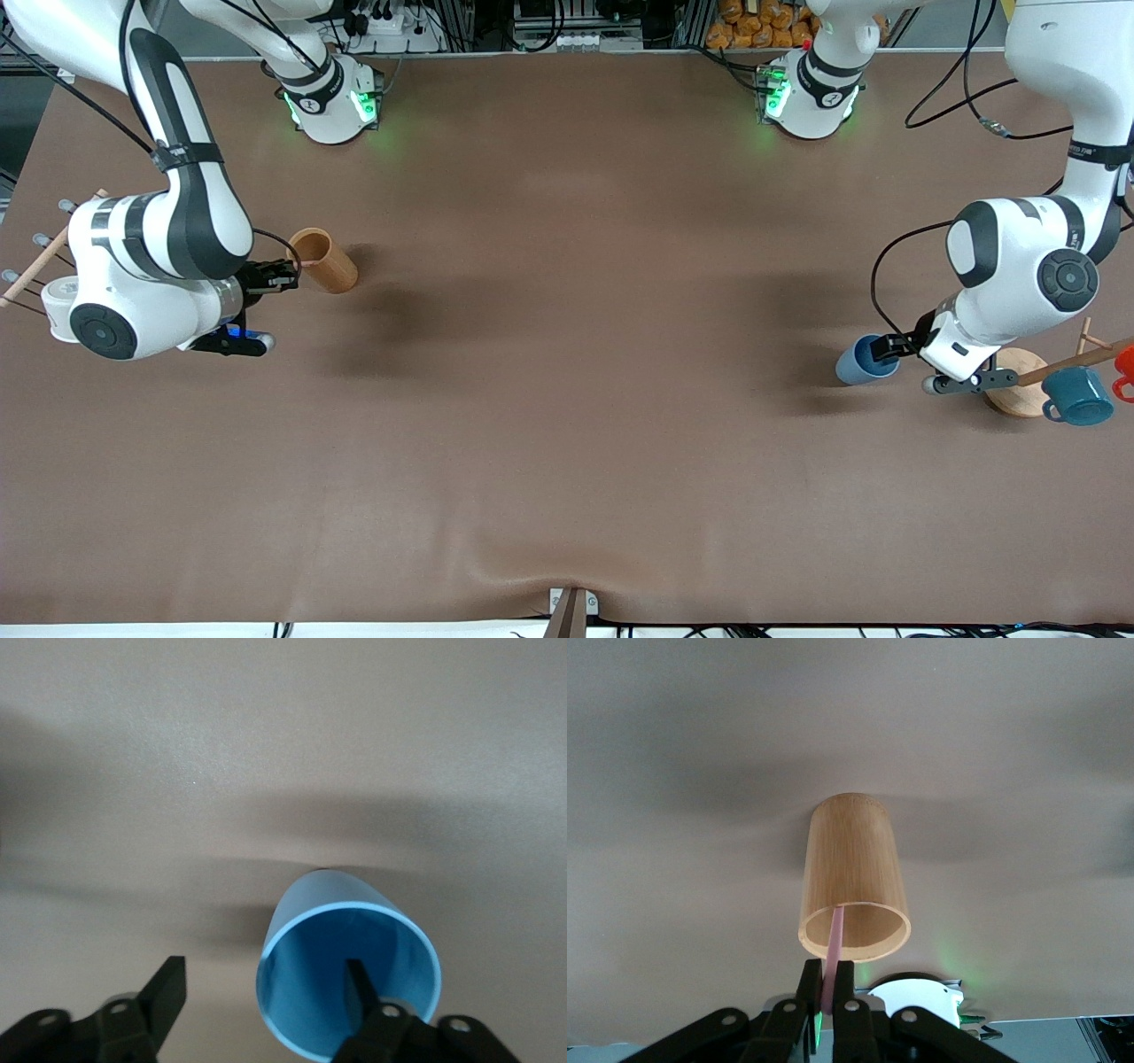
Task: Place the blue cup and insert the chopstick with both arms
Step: 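Grasp the blue cup with the left gripper while the right gripper pulls the chopstick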
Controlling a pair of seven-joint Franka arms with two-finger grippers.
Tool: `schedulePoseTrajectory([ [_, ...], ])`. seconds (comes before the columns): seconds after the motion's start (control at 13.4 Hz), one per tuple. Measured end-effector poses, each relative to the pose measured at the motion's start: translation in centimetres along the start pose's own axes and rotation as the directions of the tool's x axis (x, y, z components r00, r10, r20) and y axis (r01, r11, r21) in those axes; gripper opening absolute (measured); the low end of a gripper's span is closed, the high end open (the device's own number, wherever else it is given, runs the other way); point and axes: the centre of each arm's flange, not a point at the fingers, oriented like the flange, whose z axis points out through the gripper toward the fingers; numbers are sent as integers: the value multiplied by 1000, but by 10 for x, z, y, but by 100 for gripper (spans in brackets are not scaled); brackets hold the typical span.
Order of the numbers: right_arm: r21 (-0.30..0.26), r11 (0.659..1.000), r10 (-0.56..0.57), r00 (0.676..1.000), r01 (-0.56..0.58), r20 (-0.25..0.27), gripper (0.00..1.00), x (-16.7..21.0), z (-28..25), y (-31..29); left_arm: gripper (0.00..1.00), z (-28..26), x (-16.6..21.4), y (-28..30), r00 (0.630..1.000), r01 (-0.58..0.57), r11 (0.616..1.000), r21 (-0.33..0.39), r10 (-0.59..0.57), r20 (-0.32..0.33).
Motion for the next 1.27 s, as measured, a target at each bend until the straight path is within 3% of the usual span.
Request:
schedulePoseTrajectory([
  [0.07, -1, 1000, 0, 1000, 0, 8, 9, -2, -2, 0, 63, 3, 0, 0, 1000, 0, 1000, 0, 0, 3],
  [0.15, -4, 1000, -1, 1000, 1, 19, 9, -7, -7, 0, 63, 5, 0, 0, 1000, 0, 1000, -1, 0, 6],
  [0.22, -5, 1000, -3, 1000, 3, 29, 9, -12, -17, 1, 56, 6, 0, 0, 1000, 0, 1000, -1, 0, 9],
  [0.37, -9, 1000, -10, 999, 10, 38, 9, -32, -51, 0, 31, 9, -1, 0, 1000, 0, 1000, -1, 0, 13],
  [0.52, -11, 1000, -19, 1000, 20, 16, 9, -61, -100, -1, 10, 8, 0, 3, 1000, -5, 1000, -2, 5, 12],
  [0.6, -11, 1000, -20, 1000, 20, -15, 9, -77, -126, -3, 5, 7, 0, 6, 1000, -10, 1000, -4, 10, 9],
  [0.89, -19, 999, -34, 987, 32, -155, 9, -121, -186, -40, 5, -32, -9, 66, 995, -95, 995, -22, 95, 37],
  [1.04, -13, 1000, -26, 980, 24, -198, 9, -126, -195, -50, 5, -57, -24, 116, 990, -129, 991, -30, 130, 52],
  [1.27, 11, 1000, -9, 973, 12, -229, 9, -121, -199, -53, 5, -76, -55, 212, 995, -89, 994, -56, 92, 50],
])
